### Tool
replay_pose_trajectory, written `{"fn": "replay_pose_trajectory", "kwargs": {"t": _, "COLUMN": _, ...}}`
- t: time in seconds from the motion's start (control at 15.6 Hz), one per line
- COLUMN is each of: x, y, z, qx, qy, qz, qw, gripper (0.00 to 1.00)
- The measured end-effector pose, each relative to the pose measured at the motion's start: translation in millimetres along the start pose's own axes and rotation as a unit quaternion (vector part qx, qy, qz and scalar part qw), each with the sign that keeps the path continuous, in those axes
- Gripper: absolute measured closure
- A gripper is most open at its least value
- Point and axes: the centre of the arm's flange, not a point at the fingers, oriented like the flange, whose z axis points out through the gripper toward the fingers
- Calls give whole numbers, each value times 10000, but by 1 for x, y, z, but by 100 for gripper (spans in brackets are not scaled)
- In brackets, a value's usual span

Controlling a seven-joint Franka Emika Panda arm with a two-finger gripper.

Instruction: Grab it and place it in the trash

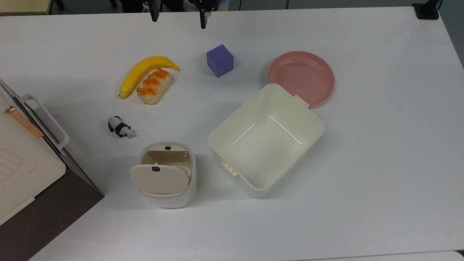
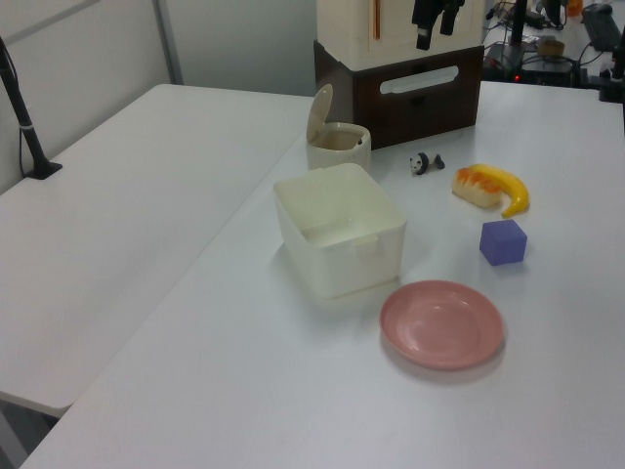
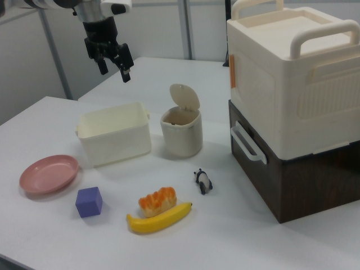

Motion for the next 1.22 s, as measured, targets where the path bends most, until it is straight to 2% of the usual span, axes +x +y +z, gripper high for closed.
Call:
{"fn": "replay_pose_trajectory", "kwargs": {"t": 0.19, "x": -1, "y": -2, "z": 7, "qx": 78, "qy": -93, "qz": 3, "qw": 9999, "gripper": 0}}
{"fn": "replay_pose_trajectory", "kwargs": {"t": 1.22, "x": 0, "y": 0, "z": 19, "qx": 1, "qy": -197, "qz": 44, "qw": 9998, "gripper": 0}}
